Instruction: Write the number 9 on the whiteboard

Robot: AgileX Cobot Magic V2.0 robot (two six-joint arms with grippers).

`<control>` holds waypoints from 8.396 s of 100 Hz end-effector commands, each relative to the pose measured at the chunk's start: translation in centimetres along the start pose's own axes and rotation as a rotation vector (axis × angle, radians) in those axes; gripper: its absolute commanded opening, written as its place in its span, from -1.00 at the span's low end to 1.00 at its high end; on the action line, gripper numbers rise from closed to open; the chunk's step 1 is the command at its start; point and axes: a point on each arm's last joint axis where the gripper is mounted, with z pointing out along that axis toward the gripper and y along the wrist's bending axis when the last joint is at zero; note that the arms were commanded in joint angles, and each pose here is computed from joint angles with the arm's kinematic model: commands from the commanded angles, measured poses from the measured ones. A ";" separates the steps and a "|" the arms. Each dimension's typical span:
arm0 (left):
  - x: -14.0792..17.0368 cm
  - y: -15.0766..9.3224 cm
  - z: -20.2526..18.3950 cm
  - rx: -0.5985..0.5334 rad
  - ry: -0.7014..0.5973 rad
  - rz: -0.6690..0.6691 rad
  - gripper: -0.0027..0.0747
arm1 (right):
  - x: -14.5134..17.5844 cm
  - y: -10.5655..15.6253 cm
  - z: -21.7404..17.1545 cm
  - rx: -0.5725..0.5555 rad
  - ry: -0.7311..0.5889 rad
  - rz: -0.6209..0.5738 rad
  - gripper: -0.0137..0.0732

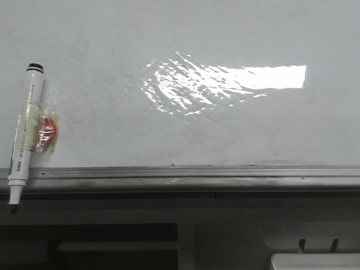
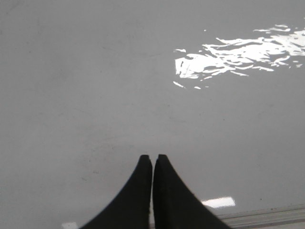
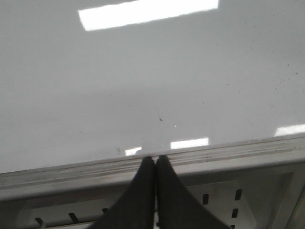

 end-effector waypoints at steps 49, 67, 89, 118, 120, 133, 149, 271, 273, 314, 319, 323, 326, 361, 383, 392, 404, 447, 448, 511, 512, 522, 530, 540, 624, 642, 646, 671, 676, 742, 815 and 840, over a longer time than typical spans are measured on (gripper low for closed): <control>-0.5 0.2 -0.1 -0.034 -0.170 -0.049 -0.98 | -1.9 0.4 -0.2 -0.054 -0.284 0.032 -0.85; -0.8 0.3 -0.2 -0.030 -0.179 -0.233 -0.98 | -1.8 0.4 -0.2 -0.055 -0.270 0.048 -0.85; -2.4 0.2 -0.5 0.020 -0.076 -0.223 -0.98 | -3.0 0.5 -0.7 -0.058 -0.214 0.099 -0.85; -6.0 0.5 0.0 0.060 0.031 -0.222 -0.98 | -5.6 1.0 -0.4 -0.069 -0.058 0.195 -0.84; -6.1 0.5 0.1 0.061 0.033 -0.219 -0.98 | -5.9 1.1 -0.4 -0.068 -0.046 0.194 -0.84; -6.0 0.5 0.5 0.063 0.067 -0.219 -0.98 | -6.9 1.2 -0.2 -0.067 -0.031 0.193 -0.85; -6.1 0.4 0.7 0.067 0.063 -0.254 -0.72 | -7.1 1.2 -0.1 -0.066 -0.036 0.194 -0.85; -5.3 -5.8 3.6 0.613 0.211 -0.257 0.02 | -7.0 1.2 -0.1 -0.065 -0.025 0.193 -0.85; -5.3 -5.9 3.7 0.609 0.209 -0.257 0.02 | -7.0 1.2 -0.1 -0.065 -0.025 0.193 -0.85; -3.7 -7.9 5.4 0.624 0.384 -0.236 0.02 | -7.0 1.2 -0.1 -0.065 -0.025 0.193 -0.85; -3.6 -8.2 5.5 0.628 0.385 -0.230 0.02 | -7.0 1.2 -0.1 -0.065 -0.025 0.193 -0.85; -3.6 -8.3 5.5 0.631 0.384 -0.227 0.02 | -7.0 1.2 -0.1 -0.065 -0.025 0.193 -0.85; -3.7 -8.5 5.6 0.639 0.387 -0.224 0.02 | -7.0 1.2 -0.1 -0.065 -0.025 0.193 -0.85; -4.1 -10.6 7.4 0.644 0.435 -0.188 0.02 | -7.0 1.2 -0.1 -0.065 -0.025 0.193 -0.85; -3.6 -11.4 8.4 0.623 0.488 -0.199 0.02 | -7.0 1.2 -0.1 -0.065 -0.027 0.193 -0.85; -3.6 -11.5 8.6 0.615 0.487 -0.197 -0.03 | -7.3 1.2 -0.1 -0.068 -0.058 0.194 -0.85; -3.6 -11.5 8.6 0.614 0.486 -0.197 -0.49 | -7.2 1.3 -0.1 -0.085 -0.045 0.253 -0.85; -4.6 -12.0 8.5 0.685 0.484 -0.135 -0.98 | -9.7 4.4 0.9 -0.362 0.136 -0.105 -0.84; -4.7 -12.1 8.4 0.696 0.485 -0.124 -0.98 | -9.7 4.5 1.0 -0.370 0.144 -0.112 -0.84; -9.2 -16.3 5.0 1.045 0.013 0.351 -0.98 | -14.4 17.7 0.0 -1.034 0.173 -0.363 0.10; -9.2 -16.3 5.0 1.044 0.011 0.350 -0.98 | -14.5 17.8 0.0 -1.039 0.173 -0.362 0.09; -9.3 -16.4 4.9 1.047 -0.008 0.344 -0.98 | -14.6 19.2 0.1 -1.063 0.200 -0.357 0.09; -9.3 -16.4 4.9 1.047 -0.008 0.344 -0.98 | -14.7 20.1 0.4 -1.068 0.223 -0.345 0.09; -9.3 -16.4 4.9 1.047 -0.008 0.344 -0.98 | -14.9 20.8 0.7 -1.066 0.233 -0.344 0.09; -10.7 -15.0 4.3 1.018 -0.015 0.198 -0.02 | -14.6 21.3 1.3 -1.053 0.214 -0.383 -0.86; -12.5 -13.0 3.3 0.999 -0.089 0.096 -0.01 | -15.1 20.9 1.5 -1.037 0.200 -0.352 -0.86; -12.9 -12.4 3.0 0.994 -0.113 0.074 -0.01 | -15.4 20.7 1.7 -1.019 0.207 -0.319 -0.86; -14.5 -9.1 2.7 0.883 -0.182 -0.078 -0.01 | -18.8 19.2 2.7 -0.925 0.173 -0.195 -0.86; -14.6 -8.8 3.1 0.848 -0.192 -0.085 -0.01 | -19.6 19.2 3.0 -0.908 0.192 -0.177 -0.86; -14.9 -7.8 4.0 0.746 -0.216 -0.151 -0.01 | -23.3 21.3 9.2 -0.761 0.239 -0.149 -0.83; -14.9 -7.8 4.0 0.747 -0.192 -0.192 -0.01 | -24.1 22.0 9.6 -0.758 0.289 -0.202 -0.84; -14.8 -7.8 4.0 0.749 -0.188 -0.192 -0.01 | -20.4 21.6 9.8 -0.751 0.512 -0.227 -0.84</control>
